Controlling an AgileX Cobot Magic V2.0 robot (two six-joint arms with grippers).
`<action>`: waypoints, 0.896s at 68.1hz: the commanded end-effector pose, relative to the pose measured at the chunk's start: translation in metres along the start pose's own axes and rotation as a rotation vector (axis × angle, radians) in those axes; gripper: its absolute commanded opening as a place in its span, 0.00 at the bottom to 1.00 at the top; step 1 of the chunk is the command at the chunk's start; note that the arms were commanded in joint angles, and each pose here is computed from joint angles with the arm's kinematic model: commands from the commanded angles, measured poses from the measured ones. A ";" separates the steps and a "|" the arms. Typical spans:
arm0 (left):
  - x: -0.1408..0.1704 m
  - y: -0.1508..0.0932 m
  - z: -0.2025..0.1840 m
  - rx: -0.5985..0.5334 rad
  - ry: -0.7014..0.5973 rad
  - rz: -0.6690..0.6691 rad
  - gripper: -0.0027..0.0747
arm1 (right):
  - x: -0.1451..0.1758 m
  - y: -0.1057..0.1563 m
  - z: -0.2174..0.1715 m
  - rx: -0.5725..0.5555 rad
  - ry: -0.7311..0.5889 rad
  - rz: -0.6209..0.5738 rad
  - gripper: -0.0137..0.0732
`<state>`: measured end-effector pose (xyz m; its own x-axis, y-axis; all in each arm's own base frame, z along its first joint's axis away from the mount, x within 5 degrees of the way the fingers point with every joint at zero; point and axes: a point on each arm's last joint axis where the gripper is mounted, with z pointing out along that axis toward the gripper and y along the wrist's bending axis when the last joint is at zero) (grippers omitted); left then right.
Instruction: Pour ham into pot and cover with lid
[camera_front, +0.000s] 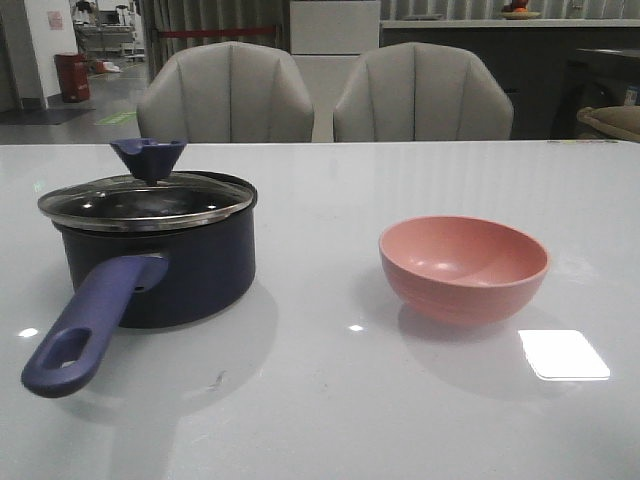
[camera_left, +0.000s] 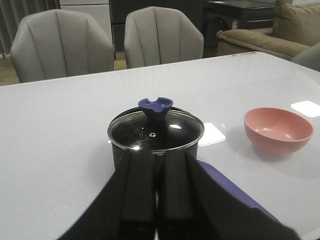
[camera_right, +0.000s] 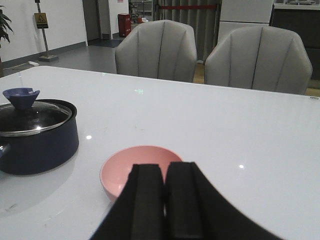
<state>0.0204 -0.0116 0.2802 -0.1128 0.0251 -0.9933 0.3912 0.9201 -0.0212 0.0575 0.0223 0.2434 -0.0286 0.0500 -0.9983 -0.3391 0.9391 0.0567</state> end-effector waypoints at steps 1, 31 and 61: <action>-0.016 0.000 -0.001 0.007 -0.093 -0.008 0.18 | -0.015 -0.002 0.000 0.025 -0.092 -0.010 0.34; 0.039 0.018 0.033 -0.278 -0.233 0.051 0.18 | -0.015 -0.002 0.000 0.025 -0.092 -0.010 0.34; 0.059 0.023 0.034 -0.352 -0.345 -0.049 0.18 | -0.015 -0.002 0.000 0.025 -0.092 -0.010 0.34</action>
<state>0.0555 -0.0021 0.2158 0.1295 -0.0514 -0.9902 0.0439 0.9980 -0.0461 0.0575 0.0223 0.2434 -0.0286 0.0500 -0.9983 -0.3391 0.9391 0.0567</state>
